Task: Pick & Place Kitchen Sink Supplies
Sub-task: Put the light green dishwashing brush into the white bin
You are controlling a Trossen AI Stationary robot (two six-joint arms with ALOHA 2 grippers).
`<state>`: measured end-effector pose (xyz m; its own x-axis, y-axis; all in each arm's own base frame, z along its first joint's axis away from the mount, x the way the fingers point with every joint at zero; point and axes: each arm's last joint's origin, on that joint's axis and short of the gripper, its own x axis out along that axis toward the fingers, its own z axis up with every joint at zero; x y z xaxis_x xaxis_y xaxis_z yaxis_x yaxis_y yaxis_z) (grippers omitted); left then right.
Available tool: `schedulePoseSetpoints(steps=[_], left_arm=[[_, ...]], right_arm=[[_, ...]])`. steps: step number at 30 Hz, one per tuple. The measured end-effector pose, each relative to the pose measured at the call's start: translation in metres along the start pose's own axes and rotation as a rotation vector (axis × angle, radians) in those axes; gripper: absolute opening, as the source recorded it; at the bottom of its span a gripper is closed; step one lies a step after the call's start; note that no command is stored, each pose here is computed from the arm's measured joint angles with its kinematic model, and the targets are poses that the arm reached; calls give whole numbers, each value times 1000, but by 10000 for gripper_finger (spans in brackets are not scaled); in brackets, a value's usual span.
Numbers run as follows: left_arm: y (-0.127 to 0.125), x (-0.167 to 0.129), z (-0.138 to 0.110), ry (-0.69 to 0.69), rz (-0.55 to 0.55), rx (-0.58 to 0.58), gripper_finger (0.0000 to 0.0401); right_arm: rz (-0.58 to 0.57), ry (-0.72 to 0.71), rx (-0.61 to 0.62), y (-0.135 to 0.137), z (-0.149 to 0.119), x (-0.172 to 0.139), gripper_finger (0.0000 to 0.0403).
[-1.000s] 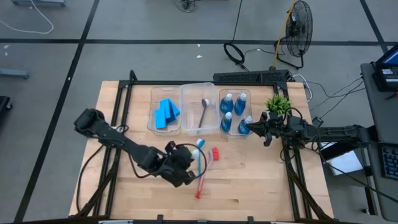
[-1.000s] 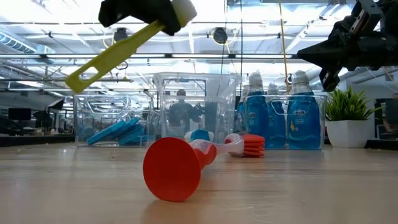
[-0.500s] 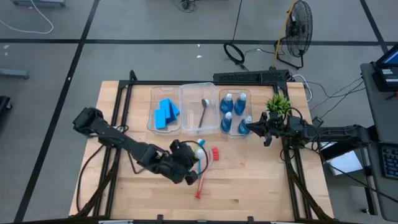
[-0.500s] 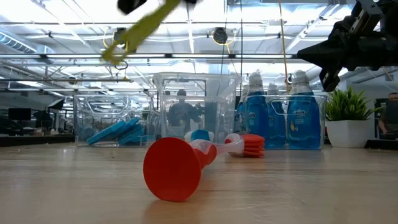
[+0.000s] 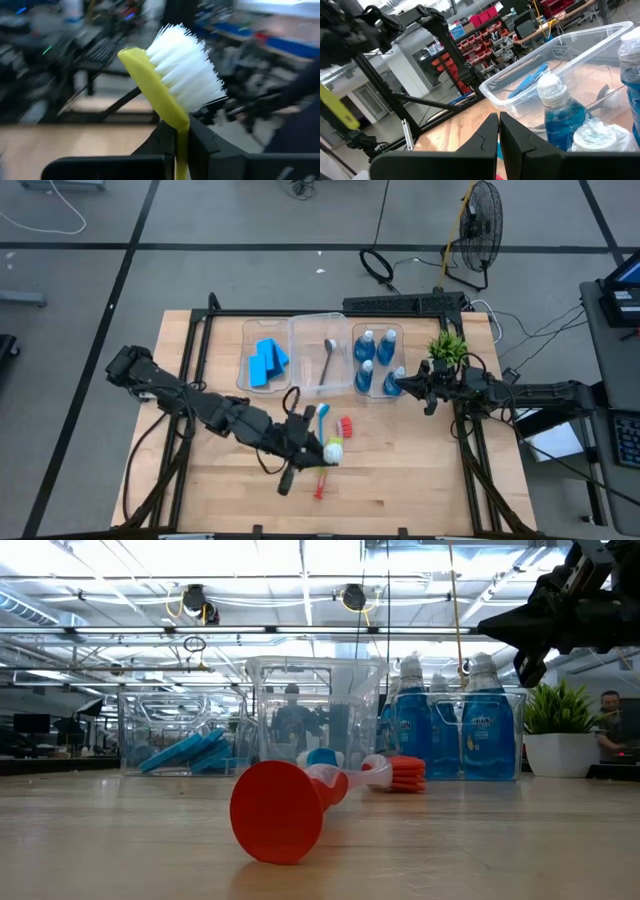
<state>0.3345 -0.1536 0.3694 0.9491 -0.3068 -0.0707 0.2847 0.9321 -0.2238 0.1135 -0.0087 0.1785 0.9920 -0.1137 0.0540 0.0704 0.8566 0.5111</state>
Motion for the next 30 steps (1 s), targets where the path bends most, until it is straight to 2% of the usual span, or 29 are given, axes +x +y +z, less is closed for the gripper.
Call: schedulePoseSetpoints(steps=[3,9,13,15,20,23,25,30], left_arm=[[0,-1,9,-63,-95,20,20],[5,1,10,-63,-139,23,20],[5,0,11,-68,-131,17,20],[10,1,8,-45,-58,-14,20],[34,0,-4,6,349,-177,20],[51,-3,-7,-10,543,-245,20],[64,-5,-6,-23,620,-283,20],[102,-9,2,-86,732,-371,20]], right_arm=[[0,1,0,0,0,0,4],[-1,1,0,0,0,0,4],[0,1,0,0,0,0,4],[0,0,0,0,0,0,4],[-1,1,0,0,0,0,4],[-1,0,0,0,0,0,4],[-1,1,-9,0,0,0,4],[15,-30,-106,2,3,0,4]])
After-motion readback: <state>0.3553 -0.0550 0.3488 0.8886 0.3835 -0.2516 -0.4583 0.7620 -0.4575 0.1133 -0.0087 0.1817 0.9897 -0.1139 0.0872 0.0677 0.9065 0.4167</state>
